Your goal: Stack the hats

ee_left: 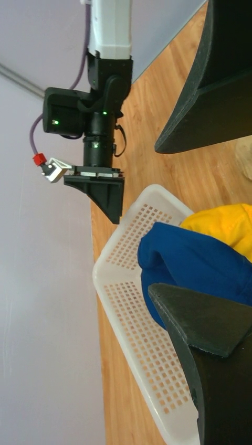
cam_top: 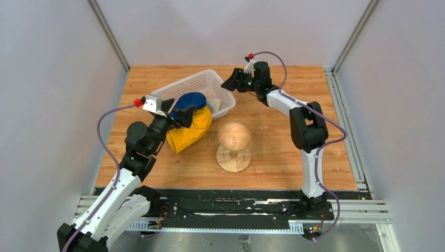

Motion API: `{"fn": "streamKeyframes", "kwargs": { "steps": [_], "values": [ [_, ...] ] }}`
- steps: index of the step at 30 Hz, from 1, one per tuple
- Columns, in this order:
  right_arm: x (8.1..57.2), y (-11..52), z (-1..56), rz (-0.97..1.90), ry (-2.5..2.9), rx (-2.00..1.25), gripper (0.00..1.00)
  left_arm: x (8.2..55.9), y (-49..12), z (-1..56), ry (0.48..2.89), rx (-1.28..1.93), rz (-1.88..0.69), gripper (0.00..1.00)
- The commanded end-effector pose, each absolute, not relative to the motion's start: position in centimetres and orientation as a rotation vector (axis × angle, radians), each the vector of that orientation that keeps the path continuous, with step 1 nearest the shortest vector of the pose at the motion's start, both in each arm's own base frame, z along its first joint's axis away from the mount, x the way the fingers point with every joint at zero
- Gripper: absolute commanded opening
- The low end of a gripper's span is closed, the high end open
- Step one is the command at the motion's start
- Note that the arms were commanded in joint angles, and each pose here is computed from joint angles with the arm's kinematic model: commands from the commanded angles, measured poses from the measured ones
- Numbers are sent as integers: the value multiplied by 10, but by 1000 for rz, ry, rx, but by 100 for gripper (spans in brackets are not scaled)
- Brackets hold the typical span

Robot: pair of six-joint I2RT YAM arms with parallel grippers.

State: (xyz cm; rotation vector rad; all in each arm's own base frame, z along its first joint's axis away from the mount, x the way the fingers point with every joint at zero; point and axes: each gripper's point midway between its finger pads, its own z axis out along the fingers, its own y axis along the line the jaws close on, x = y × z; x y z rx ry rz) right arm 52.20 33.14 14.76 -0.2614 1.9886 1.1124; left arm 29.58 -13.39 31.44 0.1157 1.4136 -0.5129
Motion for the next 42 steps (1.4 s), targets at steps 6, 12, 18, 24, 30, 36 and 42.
{"fn": "streamKeyframes", "kwargs": {
  "steps": [6, 12, 18, 24, 30, 36, 42],
  "values": [
    [523, 226, 263, 894, 1743, -117, 70, 266, -174, 318, 1407, 371, -677, 98],
    [511, 179, 270, 727, 1785, -43, 72, 240, -196, 297, 1463, 487, -788, 98],
    [496, 164, 269, 665, 1814, -39, 72, 215, -217, 270, 1557, 619, -827, 98],
    [475, 148, 253, 572, 1888, -20, 72, 194, -238, 244, 1679, 826, -798, 98],
    [448, 121, 234, 408, 2003, 2, 72, 178, -251, 235, 1706, 918, -823, 98],
    [411, 109, 219, 332, 2101, 11, 72, 175, -253, 229, 1742, 929, -828, 98],
    [372, 115, 204, 307, 2194, -29, 72, 172, -265, 219, 1772, 963, -858, 98]
  ]
}}
